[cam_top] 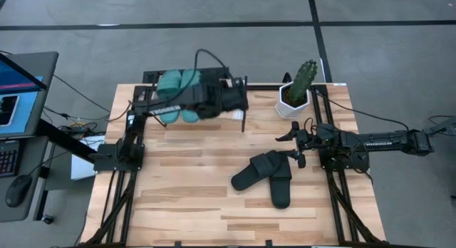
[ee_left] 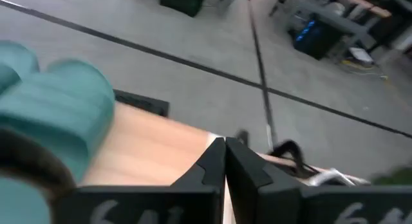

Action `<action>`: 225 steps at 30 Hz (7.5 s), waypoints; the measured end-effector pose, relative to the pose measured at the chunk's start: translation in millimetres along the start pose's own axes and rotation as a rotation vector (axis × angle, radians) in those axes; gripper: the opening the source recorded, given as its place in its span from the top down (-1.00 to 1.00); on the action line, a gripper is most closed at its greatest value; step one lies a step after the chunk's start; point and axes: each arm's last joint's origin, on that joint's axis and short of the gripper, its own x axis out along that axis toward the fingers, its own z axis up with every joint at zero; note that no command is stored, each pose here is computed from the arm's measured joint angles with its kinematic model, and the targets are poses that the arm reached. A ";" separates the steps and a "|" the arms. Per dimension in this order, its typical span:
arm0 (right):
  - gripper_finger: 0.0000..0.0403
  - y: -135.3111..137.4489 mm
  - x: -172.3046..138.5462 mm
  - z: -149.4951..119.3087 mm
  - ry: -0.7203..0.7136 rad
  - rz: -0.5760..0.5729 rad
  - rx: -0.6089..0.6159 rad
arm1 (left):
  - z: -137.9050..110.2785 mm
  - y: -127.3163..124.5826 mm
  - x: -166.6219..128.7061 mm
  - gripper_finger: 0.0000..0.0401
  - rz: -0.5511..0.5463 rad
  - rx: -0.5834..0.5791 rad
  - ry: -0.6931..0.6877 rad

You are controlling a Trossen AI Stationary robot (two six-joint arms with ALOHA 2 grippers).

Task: Pick and place slides into the shelf
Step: Put the left black slide on the shelf

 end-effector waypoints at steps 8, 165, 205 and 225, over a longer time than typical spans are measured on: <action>-0.24 0.0 0.0 0.0 0.000 0.000 0.000 | -35.5 1.3 -47.8 1.00 -0.093 0.127 0.041; 0.68 63.6 7.8 40.2 -0.173 -0.169 0.211 | -129.1 360.9 23.5 1.00 -1.339 1.150 0.246; 0.02 98.5 46.7 36.7 0.140 -0.140 0.695 | -118.2 348.4 18.3 1.00 -1.290 0.703 0.333; 0.16 84.8 48.2 47.2 0.504 -0.510 0.652 | -118.3 348.5 18.4 1.00 -1.277 0.665 0.363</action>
